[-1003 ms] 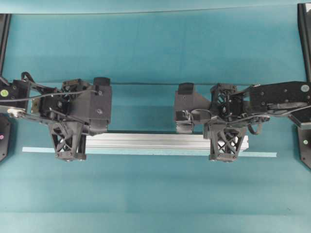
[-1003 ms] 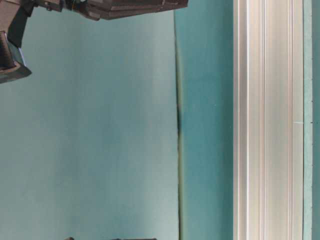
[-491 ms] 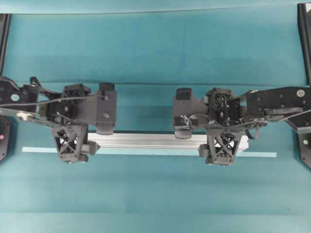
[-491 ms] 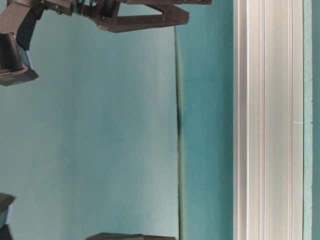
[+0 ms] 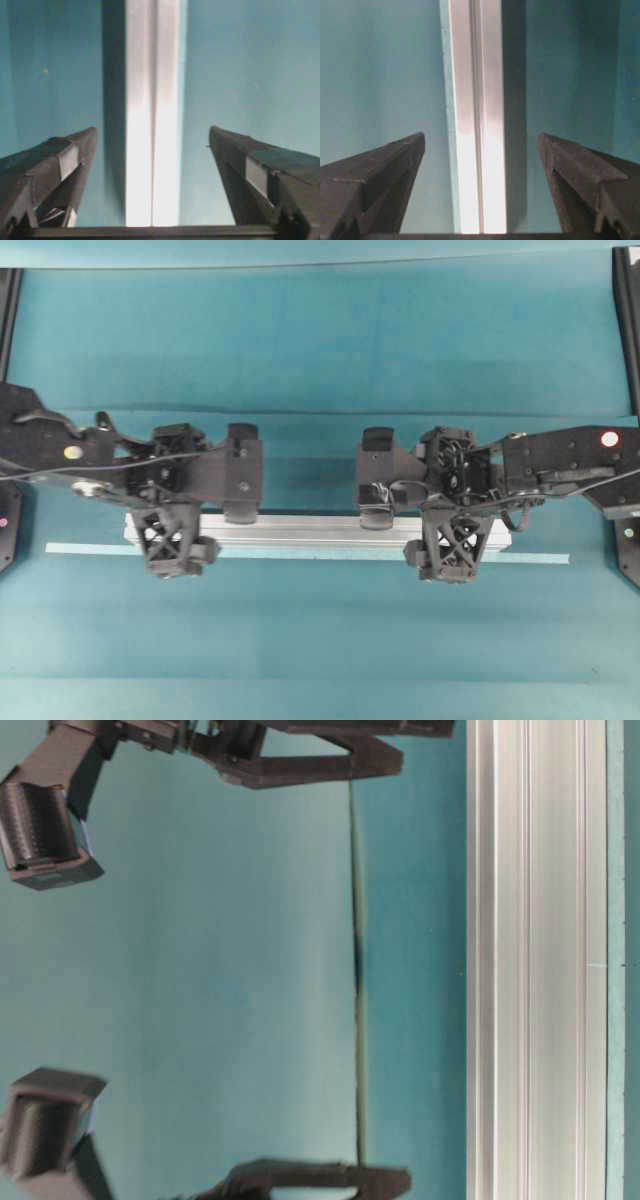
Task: Lift the metal rail with both hands.
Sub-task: 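Lower both open grippers around the rail near each end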
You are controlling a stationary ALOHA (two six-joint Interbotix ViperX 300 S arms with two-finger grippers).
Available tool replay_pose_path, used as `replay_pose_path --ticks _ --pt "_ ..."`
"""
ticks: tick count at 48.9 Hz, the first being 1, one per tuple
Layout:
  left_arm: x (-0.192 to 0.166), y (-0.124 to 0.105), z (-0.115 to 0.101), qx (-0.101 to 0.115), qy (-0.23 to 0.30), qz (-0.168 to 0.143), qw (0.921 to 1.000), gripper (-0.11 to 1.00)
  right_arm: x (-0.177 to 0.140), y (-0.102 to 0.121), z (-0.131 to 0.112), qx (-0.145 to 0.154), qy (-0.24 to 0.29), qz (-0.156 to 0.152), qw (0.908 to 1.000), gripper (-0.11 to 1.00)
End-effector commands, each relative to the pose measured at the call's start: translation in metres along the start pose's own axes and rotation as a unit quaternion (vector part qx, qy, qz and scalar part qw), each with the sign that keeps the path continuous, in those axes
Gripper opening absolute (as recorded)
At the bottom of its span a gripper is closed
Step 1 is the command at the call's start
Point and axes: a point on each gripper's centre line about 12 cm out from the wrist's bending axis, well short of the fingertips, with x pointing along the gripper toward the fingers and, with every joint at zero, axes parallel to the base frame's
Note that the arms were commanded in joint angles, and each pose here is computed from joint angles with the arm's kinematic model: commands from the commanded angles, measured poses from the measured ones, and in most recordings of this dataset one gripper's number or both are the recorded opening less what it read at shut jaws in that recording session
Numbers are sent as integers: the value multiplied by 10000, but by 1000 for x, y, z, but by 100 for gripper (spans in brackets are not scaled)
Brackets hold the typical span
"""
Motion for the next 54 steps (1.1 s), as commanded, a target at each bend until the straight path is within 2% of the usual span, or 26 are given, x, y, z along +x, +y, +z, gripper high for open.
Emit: replay_pose_path --ticks 1,16,36,54 --pt "4 1 3 9 -54 11 10000 97 8 1 -2 -35 61 -4 10000 93" --pt "26 1 3 13 -31 6 10000 97 26 0 -5 -56 245 -20 9997 93" --pt "49 2 -6 12 54 7 10000 97 49 -2 -25 -54 420 -34 9991 93" --pt "63 1 -20 14 108 -4 9999 97 65 -2 -21 -45 298 -29 9995 93"
